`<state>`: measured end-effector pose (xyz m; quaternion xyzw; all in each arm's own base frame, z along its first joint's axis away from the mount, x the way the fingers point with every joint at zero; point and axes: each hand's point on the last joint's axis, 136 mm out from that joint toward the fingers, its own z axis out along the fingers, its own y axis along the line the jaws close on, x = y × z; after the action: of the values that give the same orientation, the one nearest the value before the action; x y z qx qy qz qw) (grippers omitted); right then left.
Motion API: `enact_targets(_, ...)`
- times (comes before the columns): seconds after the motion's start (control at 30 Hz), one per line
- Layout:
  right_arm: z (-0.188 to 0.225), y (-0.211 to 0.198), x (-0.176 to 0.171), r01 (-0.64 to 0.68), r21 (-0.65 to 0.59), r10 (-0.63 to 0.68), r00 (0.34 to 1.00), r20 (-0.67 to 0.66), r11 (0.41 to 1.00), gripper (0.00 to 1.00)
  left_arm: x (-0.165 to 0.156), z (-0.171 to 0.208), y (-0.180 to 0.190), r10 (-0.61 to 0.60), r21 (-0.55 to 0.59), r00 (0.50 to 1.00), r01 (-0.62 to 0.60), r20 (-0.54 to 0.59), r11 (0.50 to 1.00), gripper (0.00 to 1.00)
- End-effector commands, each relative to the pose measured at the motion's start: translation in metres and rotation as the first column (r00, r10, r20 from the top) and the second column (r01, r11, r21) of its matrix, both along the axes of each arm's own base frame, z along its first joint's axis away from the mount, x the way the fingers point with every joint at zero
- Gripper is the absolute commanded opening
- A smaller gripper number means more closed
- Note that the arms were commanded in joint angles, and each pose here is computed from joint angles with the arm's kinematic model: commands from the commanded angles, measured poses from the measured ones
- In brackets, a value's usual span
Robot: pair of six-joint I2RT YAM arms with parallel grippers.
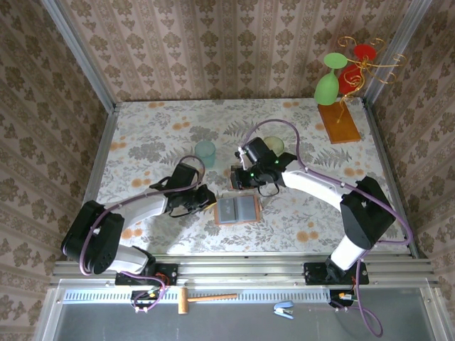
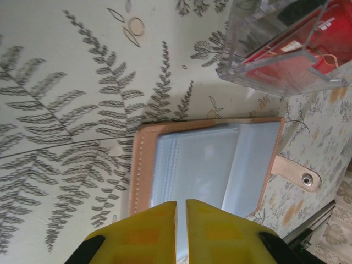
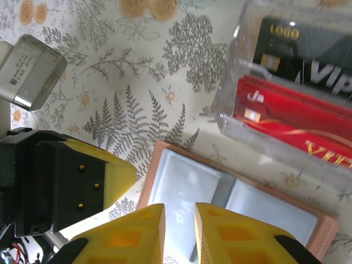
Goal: Take the credit cards out of the card holder
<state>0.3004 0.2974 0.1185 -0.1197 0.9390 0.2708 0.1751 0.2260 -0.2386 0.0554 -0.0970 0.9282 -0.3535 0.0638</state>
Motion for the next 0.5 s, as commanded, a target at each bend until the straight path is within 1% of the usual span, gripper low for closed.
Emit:
enact_targets(0.0, 0.002, -0.001, -0.007, 0.109, 0.053, -0.106, 0.993, -0.058, 0.993, 0.20, -0.005, -0.003, -0.006, -0.011, -0.017, 1.000, 0.010, -0.017, 1.000, 0.13)
enact_targets(0.07, -0.003, -0.002, -0.013, 0.132, 0.061, -0.126, 0.988, -0.093, 0.989, 0.19, -0.008, -0.006, -0.008, -0.016, -0.014, 1.000, 0.016, -0.021, 1.000, 0.13)
enact_targets(0.23, -0.018, -0.001, -0.028, 0.127, 0.044, -0.117, 0.977, -0.177, 0.991, 0.19, -0.013, -0.011, -0.008, -0.020, -0.007, 0.999, 0.020, -0.029, 1.000, 0.12)
enact_targets(0.47, -0.035, 0.003, -0.037, 0.124, 0.023, -0.115, 0.964, -0.240, 0.992, 0.20, -0.017, -0.017, -0.005, -0.019, 0.015, 0.999, 0.019, -0.035, 1.000, 0.12)
